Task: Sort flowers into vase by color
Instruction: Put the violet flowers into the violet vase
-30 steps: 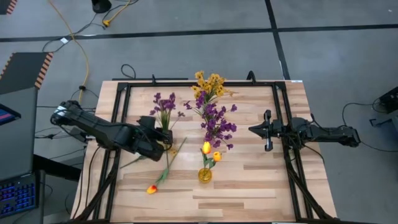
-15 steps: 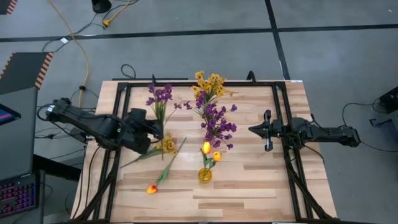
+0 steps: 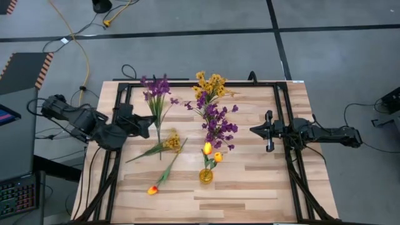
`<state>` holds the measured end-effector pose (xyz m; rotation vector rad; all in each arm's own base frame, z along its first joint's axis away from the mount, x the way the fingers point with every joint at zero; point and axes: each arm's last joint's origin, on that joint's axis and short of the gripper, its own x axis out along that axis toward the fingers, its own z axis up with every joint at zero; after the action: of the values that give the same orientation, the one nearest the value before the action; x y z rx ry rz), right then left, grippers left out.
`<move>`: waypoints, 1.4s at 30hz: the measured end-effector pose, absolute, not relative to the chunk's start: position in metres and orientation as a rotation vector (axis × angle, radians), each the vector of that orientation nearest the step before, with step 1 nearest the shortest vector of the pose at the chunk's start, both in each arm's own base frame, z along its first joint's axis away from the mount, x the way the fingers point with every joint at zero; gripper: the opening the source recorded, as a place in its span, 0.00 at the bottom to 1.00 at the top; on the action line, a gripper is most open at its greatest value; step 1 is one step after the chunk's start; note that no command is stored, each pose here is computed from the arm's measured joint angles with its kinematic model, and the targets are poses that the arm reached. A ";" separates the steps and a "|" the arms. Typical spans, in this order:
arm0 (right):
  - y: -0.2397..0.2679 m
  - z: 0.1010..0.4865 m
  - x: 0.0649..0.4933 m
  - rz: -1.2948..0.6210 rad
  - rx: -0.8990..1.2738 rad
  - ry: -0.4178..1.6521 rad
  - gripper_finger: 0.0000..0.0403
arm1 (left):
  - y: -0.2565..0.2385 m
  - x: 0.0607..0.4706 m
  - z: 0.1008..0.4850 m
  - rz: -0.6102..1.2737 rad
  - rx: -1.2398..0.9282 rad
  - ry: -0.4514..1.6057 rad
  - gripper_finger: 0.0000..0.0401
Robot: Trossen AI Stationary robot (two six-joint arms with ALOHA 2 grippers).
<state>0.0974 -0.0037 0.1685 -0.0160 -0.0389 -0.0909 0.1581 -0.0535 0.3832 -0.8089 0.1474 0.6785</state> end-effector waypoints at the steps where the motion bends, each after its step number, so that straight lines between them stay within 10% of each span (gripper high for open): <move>1: -0.004 0.168 0.097 -0.091 -0.016 -0.039 0.11 | -0.053 0.155 0.385 0.664 -0.805 0.141 0.00; 42: -0.004 0.169 0.097 -0.090 -0.016 -0.039 0.11 | -0.088 0.147 0.348 0.792 -0.275 -0.030 0.00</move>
<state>0.0974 -0.0036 0.1685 -0.0162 -0.0387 -0.0904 0.1466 -0.0880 0.3479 -0.2752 -0.0305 0.7922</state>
